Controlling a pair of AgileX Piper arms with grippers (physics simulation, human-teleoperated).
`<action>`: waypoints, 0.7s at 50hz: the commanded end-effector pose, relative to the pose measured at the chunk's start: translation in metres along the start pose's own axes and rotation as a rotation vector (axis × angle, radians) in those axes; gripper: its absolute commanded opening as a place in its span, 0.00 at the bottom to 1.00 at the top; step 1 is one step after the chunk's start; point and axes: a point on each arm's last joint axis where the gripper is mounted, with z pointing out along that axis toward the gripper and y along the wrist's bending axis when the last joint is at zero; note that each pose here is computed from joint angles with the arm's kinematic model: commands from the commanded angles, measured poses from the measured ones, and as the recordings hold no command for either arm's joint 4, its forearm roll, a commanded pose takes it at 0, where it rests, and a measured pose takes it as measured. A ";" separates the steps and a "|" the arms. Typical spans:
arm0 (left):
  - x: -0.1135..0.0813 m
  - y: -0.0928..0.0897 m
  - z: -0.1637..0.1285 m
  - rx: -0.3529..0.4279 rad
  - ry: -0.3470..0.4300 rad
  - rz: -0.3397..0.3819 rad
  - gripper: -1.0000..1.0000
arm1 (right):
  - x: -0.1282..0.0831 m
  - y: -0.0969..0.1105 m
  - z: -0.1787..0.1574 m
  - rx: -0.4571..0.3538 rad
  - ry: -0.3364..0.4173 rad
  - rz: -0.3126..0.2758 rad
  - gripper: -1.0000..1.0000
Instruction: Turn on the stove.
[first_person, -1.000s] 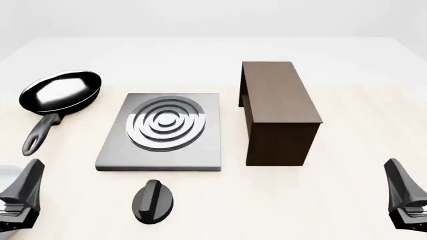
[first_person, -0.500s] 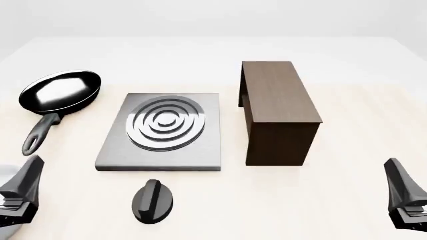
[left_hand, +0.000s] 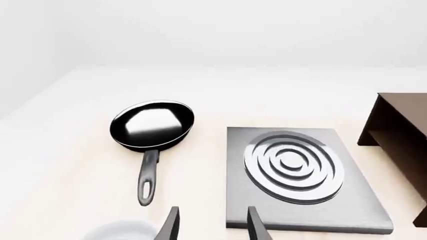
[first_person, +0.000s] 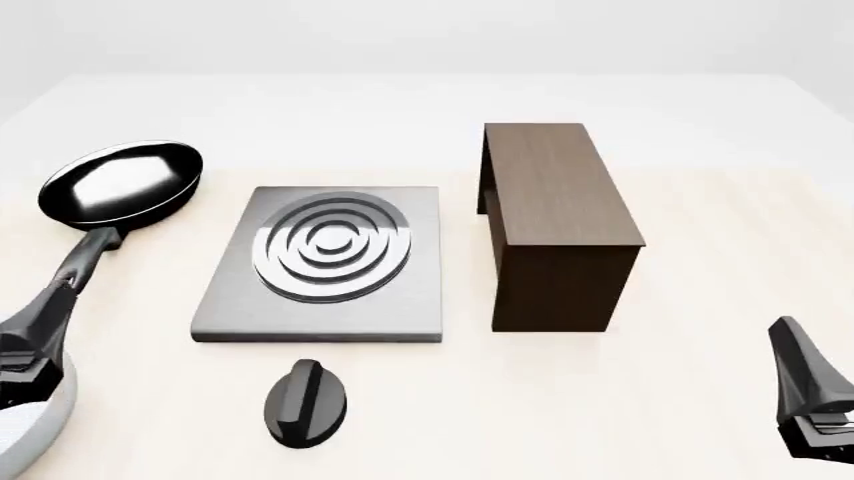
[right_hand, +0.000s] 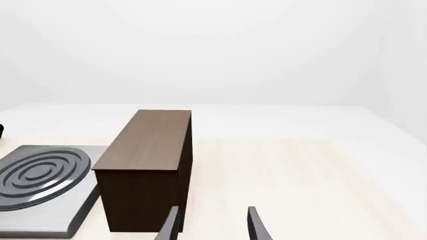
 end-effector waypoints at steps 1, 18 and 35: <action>-0.013 0.004 0.014 -0.042 0.055 0.004 1.00 | 0.000 0.000 0.000 0.000 0.000 0.001 1.00; -0.020 0.002 0.039 -0.019 0.210 -0.055 1.00 | 0.000 0.000 0.000 0.000 0.000 0.001 1.00; -0.003 -0.004 0.063 0.013 0.379 -0.117 1.00 | 0.000 0.000 0.000 0.000 0.001 0.001 1.00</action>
